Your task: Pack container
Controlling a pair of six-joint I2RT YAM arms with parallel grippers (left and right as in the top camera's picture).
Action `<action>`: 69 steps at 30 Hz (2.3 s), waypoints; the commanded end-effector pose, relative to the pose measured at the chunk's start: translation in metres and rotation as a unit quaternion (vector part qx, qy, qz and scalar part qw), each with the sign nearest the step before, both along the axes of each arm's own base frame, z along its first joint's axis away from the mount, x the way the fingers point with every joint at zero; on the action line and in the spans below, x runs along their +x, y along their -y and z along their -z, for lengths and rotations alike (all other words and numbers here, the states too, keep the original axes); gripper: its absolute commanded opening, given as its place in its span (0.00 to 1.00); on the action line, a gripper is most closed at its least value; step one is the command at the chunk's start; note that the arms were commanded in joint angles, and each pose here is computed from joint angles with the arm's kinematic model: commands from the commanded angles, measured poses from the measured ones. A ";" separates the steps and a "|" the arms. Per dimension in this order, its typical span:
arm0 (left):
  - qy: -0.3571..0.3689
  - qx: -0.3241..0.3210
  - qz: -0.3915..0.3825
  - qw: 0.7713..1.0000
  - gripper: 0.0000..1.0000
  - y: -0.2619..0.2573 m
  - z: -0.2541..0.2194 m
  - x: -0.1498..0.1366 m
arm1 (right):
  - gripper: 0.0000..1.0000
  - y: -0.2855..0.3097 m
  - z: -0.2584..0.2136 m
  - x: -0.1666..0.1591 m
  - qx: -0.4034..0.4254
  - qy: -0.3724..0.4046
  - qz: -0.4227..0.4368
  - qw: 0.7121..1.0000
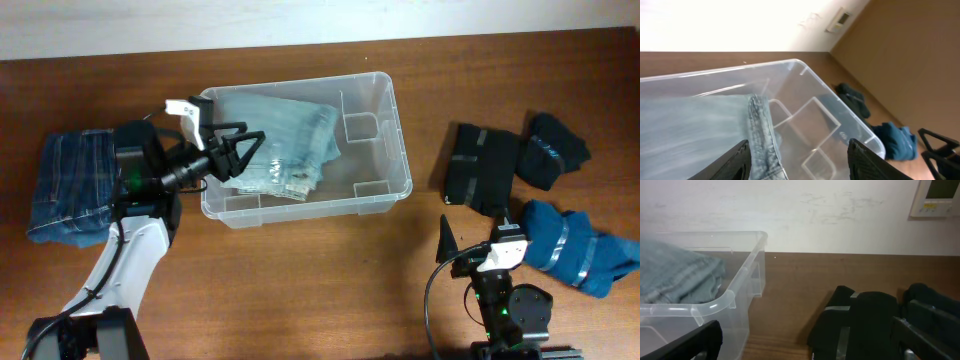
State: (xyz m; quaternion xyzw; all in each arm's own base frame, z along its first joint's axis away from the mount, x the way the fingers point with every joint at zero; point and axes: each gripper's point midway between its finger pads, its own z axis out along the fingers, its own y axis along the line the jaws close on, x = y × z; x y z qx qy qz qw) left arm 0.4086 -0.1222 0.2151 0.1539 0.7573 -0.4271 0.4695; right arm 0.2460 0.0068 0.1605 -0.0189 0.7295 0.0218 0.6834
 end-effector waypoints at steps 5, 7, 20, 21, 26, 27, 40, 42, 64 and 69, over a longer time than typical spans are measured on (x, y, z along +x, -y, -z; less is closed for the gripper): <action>0.035 0.010 -0.046 0.998 0.46 -0.030 -0.018 0.016 | 0.98 -0.001 0.002 0.000 0.001 -0.001 -0.004 1.000; 0.045 0.011 -0.047 0.998 0.43 -0.031 -0.026 0.020 | 0.98 -0.001 0.002 0.000 0.001 -0.001 -0.004 1.000; 0.008 0.261 -0.132 0.956 0.31 -0.057 -0.055 0.041 | 0.98 -0.001 0.002 0.000 0.001 -0.001 -0.004 1.000; 0.005 0.289 -0.149 0.946 0.32 -0.059 -0.060 0.042 | 0.98 -0.001 0.002 0.000 0.001 0.000 -0.004 1.000; 0.023 0.356 -0.180 0.917 0.32 -0.052 -0.067 0.046 | 0.98 -0.001 0.002 0.000 0.001 -0.001 -0.004 1.000; 0.020 0.363 -0.184 0.913 0.32 -0.052 -0.064 0.047 | 0.98 -0.001 0.002 0.000 0.001 -0.001 -0.004 1.000; -0.036 0.429 -0.138 0.892 0.32 -0.018 0.031 0.076 | 0.99 -0.001 0.002 0.000 0.001 -0.001 -0.004 1.000; -0.047 0.441 -0.139 0.886 0.32 -0.017 0.049 0.081 | 0.98 -0.001 0.002 0.000 0.001 -0.001 -0.004 1.000; -0.155 0.515 -0.129 0.833 0.41 -0.037 0.170 0.087 | 0.98 -0.001 0.002 0.000 0.001 -0.001 -0.004 1.000; -0.149 0.509 -0.137 0.836 0.47 -0.035 0.136 0.096 | 0.98 -0.001 0.002 0.000 0.001 -0.001 -0.004 1.000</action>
